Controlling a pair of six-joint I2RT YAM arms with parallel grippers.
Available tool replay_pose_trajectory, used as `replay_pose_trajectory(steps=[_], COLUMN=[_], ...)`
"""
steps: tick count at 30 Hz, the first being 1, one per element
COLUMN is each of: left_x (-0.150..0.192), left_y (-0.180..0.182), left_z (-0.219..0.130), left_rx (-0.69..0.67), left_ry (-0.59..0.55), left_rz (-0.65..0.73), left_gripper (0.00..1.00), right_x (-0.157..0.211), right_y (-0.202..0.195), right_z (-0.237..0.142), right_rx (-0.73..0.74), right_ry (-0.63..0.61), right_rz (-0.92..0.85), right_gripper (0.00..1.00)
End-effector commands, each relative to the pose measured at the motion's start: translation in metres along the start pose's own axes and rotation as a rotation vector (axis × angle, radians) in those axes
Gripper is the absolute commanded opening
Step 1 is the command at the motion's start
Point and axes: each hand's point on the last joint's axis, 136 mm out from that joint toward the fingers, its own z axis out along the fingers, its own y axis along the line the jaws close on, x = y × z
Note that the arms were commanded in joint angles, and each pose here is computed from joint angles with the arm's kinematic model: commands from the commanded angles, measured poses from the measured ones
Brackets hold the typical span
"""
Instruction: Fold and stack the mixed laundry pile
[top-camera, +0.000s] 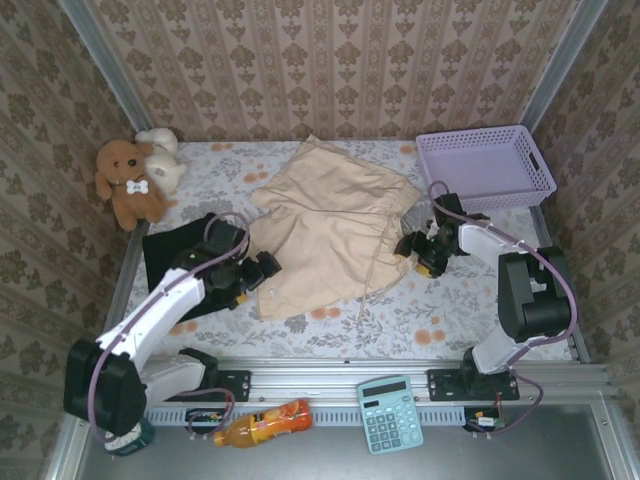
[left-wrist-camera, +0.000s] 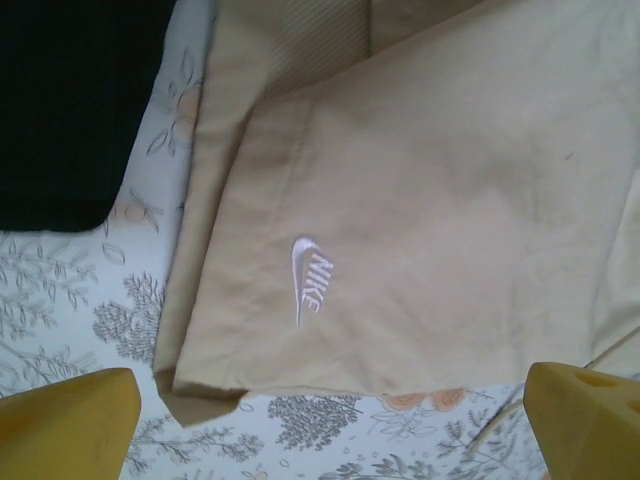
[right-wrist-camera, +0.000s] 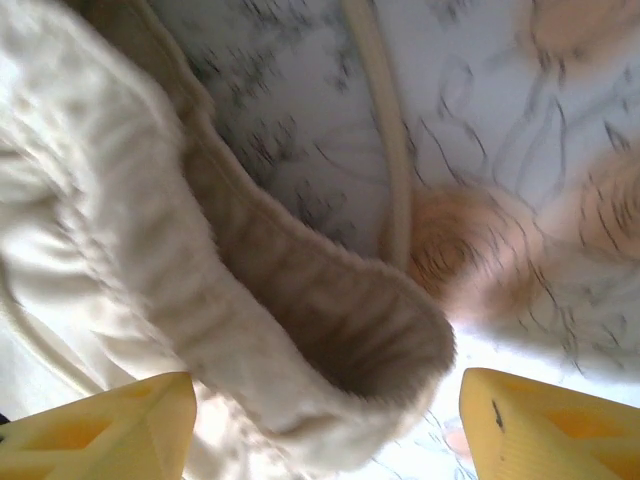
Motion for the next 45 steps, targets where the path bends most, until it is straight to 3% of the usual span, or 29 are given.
replay_pose_trajectory(steps=[1,4,8,11,14,23,32,34,39,45], left_x=[-0.003,0.005,0.016,0.029,0.040,0.038,0.022,0.012,-0.006,-0.021], left_y=[-0.010,-0.006,-0.003,0.010,0.029,0.041,0.070,0.068,0.055,0.028], left_z=[0.002,0.005,0.014,0.021,0.022,0.041,0.060,0.064,0.066,0.030], left_rx=[0.065,0.039,0.036,-0.002,-0.078,-0.110,-0.152,-0.127,-0.063,-0.001], left_ry=[-0.080,-0.106,-0.114,-0.130,-0.161,-0.217,-0.285,-0.296,-0.288,-0.306], left_rz=[-0.201,-0.280,-0.421,-0.534,-0.608,-0.728,-0.809,-0.791,-0.723,-0.492], left_gripper=[1.00,1.00,1.00,0.98,0.89,0.81,0.71,0.62,0.00,0.00], right_x=[-0.028,-0.036,-0.034,-0.027,-0.016,-0.003,0.000,0.001,0.005,0.009], right_y=[0.013,0.013,0.013,0.018,0.021,0.014,0.016,0.017,0.018,0.016], right_z=[0.004,0.007,0.013,0.014,0.012,0.010,0.007,0.007,0.002,-0.034], right_rx=[-0.039,-0.034,-0.044,-0.052,-0.047,-0.049,-0.066,-0.083,-0.096,-0.007], right_ry=[-0.095,-0.131,-0.128,-0.123,-0.124,-0.116,-0.108,-0.108,-0.099,-0.131], right_rz=[0.103,0.125,0.145,0.134,0.124,0.126,0.098,0.100,0.078,-0.033], right_gripper=[0.66,0.56,0.30,0.22,0.15,0.12,0.00,0.00,0.00,0.00])
